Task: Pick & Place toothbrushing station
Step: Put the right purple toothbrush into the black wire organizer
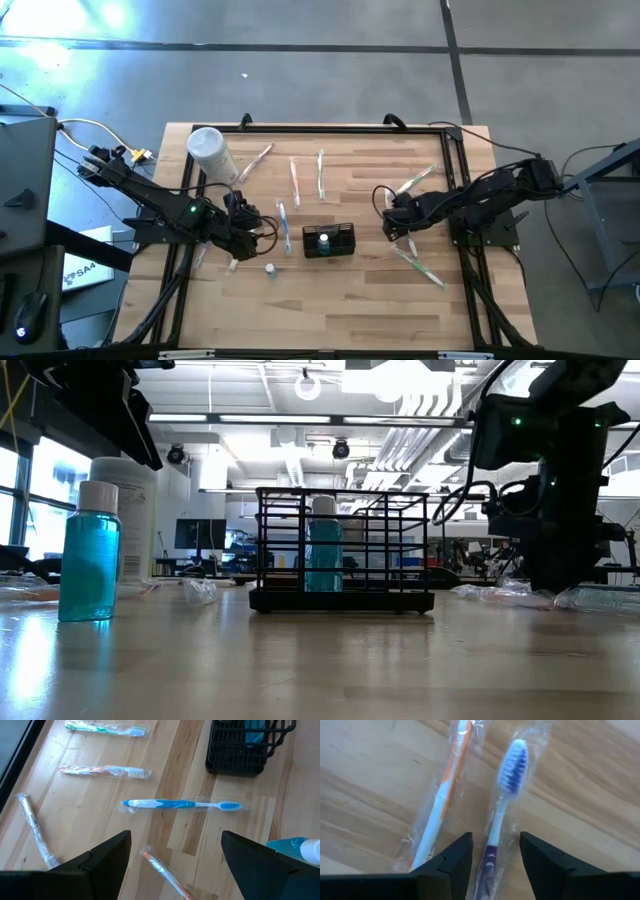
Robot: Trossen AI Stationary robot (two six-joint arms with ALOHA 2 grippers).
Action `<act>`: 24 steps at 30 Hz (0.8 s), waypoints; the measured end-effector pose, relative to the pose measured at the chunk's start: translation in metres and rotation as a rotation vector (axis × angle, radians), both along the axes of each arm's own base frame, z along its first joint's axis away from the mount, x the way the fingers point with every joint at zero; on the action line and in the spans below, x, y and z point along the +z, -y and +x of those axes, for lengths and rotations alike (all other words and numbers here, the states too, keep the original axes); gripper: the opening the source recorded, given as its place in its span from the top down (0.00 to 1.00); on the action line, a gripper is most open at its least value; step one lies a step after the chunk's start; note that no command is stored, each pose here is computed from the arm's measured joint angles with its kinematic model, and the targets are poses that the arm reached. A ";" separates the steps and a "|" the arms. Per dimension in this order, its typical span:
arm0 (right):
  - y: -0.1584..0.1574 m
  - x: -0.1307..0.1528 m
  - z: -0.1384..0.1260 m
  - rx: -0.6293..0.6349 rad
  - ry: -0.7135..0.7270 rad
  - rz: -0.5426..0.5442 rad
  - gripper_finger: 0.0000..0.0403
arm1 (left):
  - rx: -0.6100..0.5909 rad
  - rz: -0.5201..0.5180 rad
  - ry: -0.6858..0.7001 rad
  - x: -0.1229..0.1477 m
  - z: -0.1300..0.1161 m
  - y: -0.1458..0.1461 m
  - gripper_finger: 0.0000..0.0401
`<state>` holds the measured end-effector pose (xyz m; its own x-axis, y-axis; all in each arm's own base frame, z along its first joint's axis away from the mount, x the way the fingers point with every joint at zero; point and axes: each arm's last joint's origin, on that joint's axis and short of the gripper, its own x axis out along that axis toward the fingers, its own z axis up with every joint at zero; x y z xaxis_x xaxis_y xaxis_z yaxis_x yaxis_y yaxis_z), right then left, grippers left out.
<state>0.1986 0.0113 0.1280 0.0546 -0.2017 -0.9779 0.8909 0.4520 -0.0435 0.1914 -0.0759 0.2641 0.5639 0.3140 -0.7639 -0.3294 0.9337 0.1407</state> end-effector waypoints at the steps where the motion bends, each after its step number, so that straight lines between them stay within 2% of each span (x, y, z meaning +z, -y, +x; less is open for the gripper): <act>1: 0.000 -0.001 -0.001 -0.002 -0.002 0.003 0.63 | 0.000 0.000 0.000 0.000 0.000 0.000 0.24; 4: 0.000 -0.002 -0.002 0.014 -0.009 0.002 0.71 | 0.000 0.000 0.000 0.000 0.000 0.000 0.24; 8: 0.000 -0.002 -0.001 0.036 -0.007 -0.004 0.93 | 0.001 -0.001 0.000 0.000 0.000 0.000 0.24; 9: 0.001 -0.001 -0.002 0.052 -0.005 -0.007 0.96 | 0.001 -0.001 0.000 0.000 0.000 0.000 0.24; 14: 0.001 0.014 -0.004 0.073 -0.055 -0.094 0.98 | 0.001 0.000 0.000 0.000 0.000 0.000 0.24; 19: -0.007 0.057 0.005 0.106 0.013 -0.205 0.99 | 0.009 0.023 0.007 0.000 0.000 -0.001 0.24; 24: -0.029 0.110 0.019 0.208 0.259 -0.389 0.99 | 0.019 0.038 0.022 0.001 0.001 -0.001 0.24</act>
